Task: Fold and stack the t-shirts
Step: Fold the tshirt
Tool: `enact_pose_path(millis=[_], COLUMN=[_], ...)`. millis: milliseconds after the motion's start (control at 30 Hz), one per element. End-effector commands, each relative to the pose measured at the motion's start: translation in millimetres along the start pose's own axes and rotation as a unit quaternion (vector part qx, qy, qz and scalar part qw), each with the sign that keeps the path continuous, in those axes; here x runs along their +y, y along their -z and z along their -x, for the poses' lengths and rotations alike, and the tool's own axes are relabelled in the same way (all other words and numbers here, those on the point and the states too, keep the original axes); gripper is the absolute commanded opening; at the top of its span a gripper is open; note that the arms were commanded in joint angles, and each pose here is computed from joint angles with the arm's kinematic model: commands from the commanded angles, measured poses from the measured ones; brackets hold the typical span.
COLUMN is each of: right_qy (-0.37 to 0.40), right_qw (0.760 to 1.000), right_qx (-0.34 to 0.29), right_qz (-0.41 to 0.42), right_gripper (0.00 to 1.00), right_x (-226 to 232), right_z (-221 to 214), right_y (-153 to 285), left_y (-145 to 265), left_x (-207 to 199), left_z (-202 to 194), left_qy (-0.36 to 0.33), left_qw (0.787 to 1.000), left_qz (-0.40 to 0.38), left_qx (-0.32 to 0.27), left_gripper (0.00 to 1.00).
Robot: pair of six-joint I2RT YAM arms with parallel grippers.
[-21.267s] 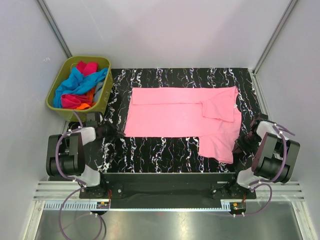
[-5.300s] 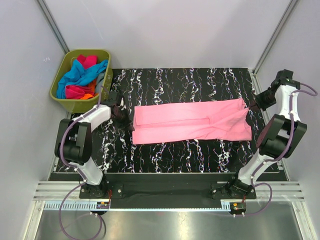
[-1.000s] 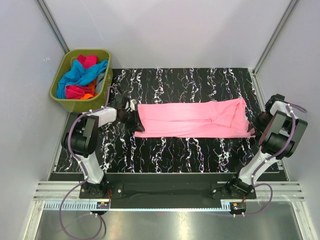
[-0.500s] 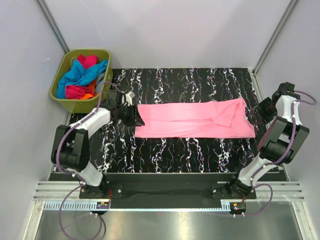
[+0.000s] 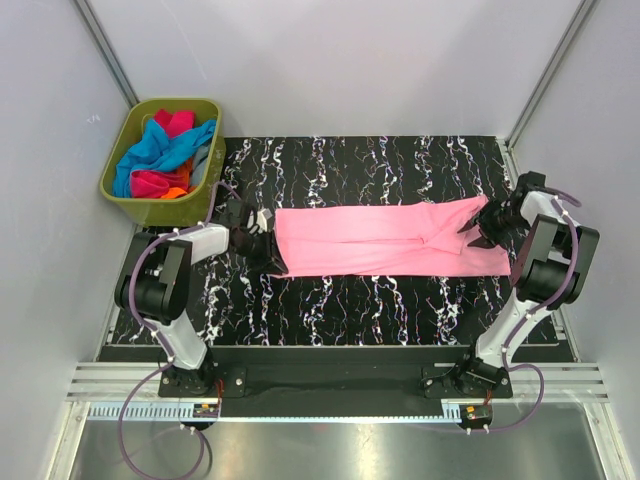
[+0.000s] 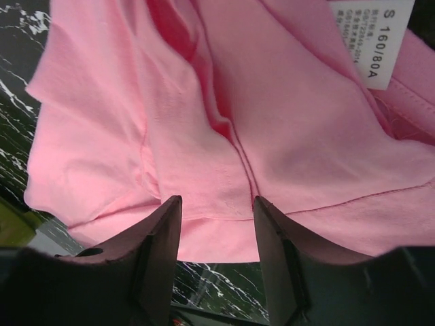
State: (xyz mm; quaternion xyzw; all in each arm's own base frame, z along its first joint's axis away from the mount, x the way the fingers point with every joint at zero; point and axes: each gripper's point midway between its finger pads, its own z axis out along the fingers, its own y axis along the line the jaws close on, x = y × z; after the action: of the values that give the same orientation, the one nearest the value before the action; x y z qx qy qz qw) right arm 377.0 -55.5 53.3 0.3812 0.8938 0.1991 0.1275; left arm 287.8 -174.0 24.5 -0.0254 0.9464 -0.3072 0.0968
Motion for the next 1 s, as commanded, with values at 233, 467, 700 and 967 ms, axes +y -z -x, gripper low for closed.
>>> enact_pose_path(millis=[233, 467, 700, 967], right_qy=[0.021, 0.034, 0.046, 0.044], right_qw=[1.000, 0.999, 0.998, 0.998], right_qx=[0.006, -0.020, -0.045, -0.044], right_qz=[-0.001, -0.010, -0.004, -0.018], right_gripper=[0.54, 0.53, 0.53, 0.54], right_x=[-11, -8, 5, 4], right_z=[-5, 19, 48, 61], right_y=[-11, -13, -11, -21], left_y=[-9, 2, 24, 46], left_x=[17, 4, -21, -44], left_z=[-11, -5, 14, 34], left_qy=[0.002, -0.010, -0.031, -0.054], left_qw=[1.000, 1.000, 0.998, 0.994], left_qz=[0.017, 0.000, -0.024, -0.038], left_qx=[-0.004, -0.018, -0.055, -0.091], left_gripper=[0.33, 0.32, 0.33, 0.33])
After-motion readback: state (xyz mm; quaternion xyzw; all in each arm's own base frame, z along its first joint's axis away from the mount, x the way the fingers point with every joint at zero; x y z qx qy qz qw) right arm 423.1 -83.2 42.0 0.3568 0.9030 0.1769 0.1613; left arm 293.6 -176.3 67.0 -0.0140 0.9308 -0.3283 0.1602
